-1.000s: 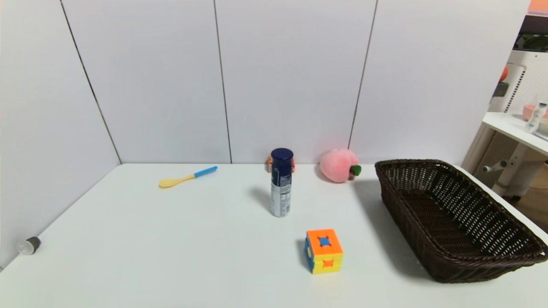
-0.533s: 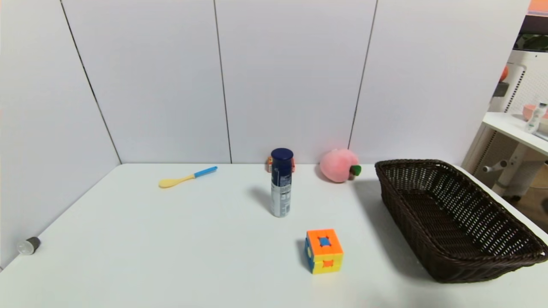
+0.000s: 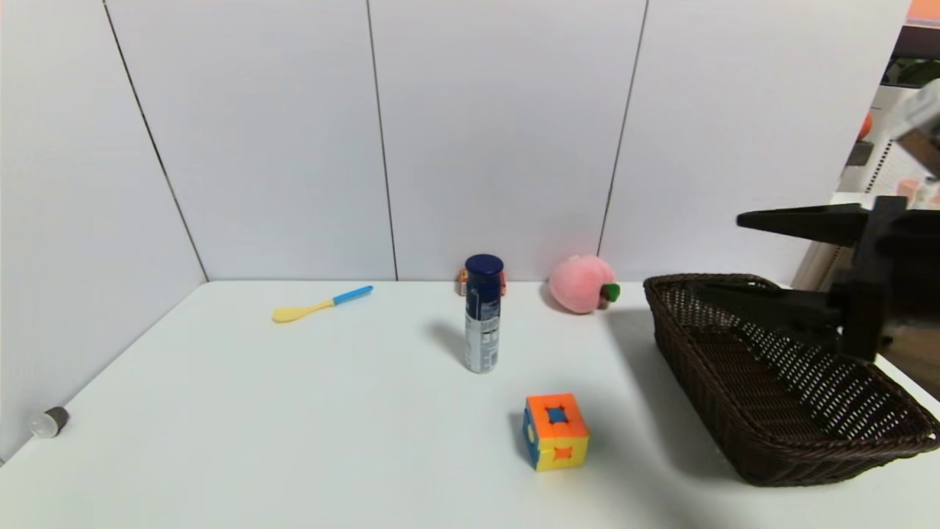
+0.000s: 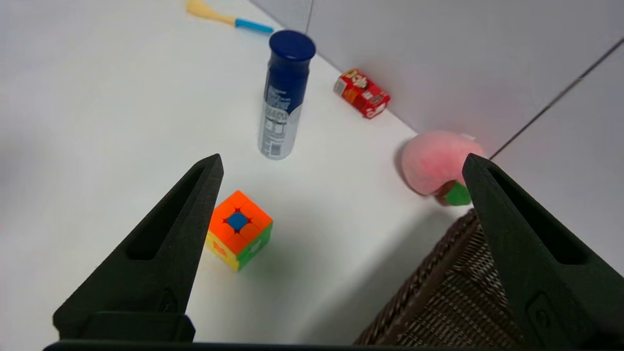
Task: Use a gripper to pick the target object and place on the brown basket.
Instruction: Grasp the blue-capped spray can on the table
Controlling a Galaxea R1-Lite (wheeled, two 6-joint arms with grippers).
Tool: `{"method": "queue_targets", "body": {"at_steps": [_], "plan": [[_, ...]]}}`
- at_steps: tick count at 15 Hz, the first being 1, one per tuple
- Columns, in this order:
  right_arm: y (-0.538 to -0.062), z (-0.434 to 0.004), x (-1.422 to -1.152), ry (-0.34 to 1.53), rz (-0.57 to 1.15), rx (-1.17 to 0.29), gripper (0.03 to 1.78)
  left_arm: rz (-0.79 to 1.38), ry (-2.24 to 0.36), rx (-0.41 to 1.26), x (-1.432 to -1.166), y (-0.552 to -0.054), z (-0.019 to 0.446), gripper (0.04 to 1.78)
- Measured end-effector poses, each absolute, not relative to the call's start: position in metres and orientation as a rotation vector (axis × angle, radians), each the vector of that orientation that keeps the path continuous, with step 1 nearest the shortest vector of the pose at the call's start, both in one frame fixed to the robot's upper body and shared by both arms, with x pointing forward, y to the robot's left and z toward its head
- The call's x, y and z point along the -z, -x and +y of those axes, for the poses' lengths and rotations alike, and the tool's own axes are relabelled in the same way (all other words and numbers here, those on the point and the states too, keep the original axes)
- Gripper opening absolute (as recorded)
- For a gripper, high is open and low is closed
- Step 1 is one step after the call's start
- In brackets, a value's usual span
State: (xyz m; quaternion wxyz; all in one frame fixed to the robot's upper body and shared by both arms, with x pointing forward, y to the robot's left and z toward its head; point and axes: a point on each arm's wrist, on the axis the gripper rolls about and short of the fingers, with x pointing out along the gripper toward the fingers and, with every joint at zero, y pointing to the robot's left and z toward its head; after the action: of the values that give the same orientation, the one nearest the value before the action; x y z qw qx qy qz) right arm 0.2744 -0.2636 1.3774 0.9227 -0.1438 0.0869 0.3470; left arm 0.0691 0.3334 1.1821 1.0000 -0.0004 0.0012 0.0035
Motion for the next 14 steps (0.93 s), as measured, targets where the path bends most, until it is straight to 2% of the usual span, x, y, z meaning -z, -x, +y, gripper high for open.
{"method": "queue_targets", "body": {"at_steps": [9, 14], "plan": [[-0.336, -0.237, -1.325, 0.302, 0.421, -0.734, 1.69, 0.002, 0.001, -0.007, -1.182, -0.069, 0.333, 1.69], [-0.356, -0.202, -1.318, 0.256, 0.454, -0.805, 1.69, 0.002, 0.001, -0.007, -1.182, -0.069, 0.333, 1.69]]}}
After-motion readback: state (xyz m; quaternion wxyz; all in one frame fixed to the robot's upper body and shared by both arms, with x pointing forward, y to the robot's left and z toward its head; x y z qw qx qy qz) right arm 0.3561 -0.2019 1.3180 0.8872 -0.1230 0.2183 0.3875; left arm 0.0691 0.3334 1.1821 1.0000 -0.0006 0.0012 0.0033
